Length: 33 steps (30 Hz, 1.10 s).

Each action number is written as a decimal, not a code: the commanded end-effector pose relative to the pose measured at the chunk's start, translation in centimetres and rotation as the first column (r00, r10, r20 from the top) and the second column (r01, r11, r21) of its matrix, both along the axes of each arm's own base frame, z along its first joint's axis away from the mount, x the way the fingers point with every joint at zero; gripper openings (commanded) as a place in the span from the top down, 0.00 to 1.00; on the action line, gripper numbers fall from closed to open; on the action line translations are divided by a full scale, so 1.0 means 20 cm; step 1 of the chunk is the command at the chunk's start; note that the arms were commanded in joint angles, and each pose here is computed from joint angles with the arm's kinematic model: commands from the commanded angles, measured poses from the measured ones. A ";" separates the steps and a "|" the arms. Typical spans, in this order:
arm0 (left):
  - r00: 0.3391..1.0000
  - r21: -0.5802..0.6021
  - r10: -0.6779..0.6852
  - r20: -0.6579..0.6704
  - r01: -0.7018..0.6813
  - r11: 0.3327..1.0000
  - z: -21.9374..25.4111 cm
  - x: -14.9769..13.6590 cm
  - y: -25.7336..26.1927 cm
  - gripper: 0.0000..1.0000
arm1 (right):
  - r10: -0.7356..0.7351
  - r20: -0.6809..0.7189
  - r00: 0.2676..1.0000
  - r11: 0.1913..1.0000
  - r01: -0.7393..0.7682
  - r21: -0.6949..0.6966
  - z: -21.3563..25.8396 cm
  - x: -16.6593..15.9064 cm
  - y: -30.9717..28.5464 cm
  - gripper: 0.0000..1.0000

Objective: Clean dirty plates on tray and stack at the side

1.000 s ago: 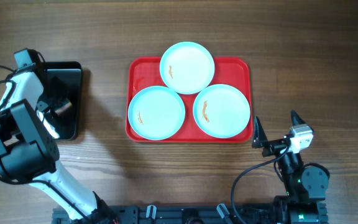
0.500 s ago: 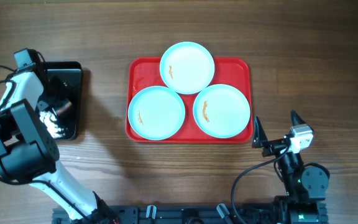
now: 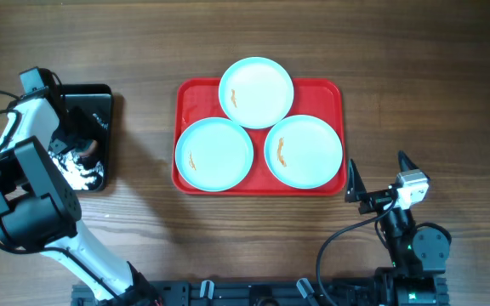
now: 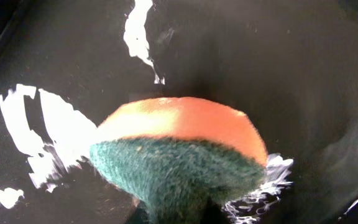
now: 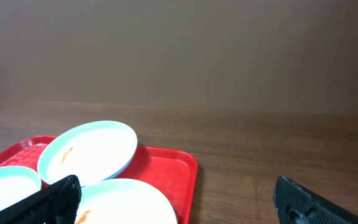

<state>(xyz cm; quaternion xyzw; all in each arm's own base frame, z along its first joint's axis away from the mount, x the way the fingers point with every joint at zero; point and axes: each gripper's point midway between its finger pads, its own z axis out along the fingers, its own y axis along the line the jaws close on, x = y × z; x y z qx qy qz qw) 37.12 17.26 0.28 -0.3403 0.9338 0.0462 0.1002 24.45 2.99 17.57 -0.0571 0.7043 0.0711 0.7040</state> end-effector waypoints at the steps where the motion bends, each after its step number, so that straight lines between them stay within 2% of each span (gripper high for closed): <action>1: 1.000 0.014 -0.001 0.016 0.001 1.000 0.06 -0.01 0.01 0.96 | -0.008 0.017 1.000 1.000 0.008 -0.017 0.01 0.00 0.00 0.00; 14: 0.988 0.071 -0.006 0.151 -0.005 0.997 0.36 0.03 0.02 0.96 | -0.008 0.017 1.000 1.000 0.008 -0.017 0.01 0.00 0.00 0.00; 24: 0.994 0.054 -0.004 0.107 -0.002 0.999 0.26 -0.02 0.00 0.95 | -0.008 0.017 1.000 1.000 0.008 -0.017 0.01 0.00 0.00 0.00; 27: 0.994 0.054 -0.003 0.107 -0.003 0.999 0.24 -0.03 0.00 0.89 | -0.008 0.017 1.000 1.000 0.008 -0.017 0.01 0.00 0.00 0.00; 31: 0.994 0.056 -0.003 0.111 -0.003 0.998 0.23 -0.03 0.00 0.75 | -0.008 0.017 1.000 1.000 0.008 -0.018 0.01 0.00 0.00 0.00; 33: 0.994 0.055 -0.003 0.110 -0.003 0.998 0.23 -0.03 0.00 0.57 | -0.008 0.017 1.000 1.000 0.008 -0.017 0.01 0.00 0.00 0.00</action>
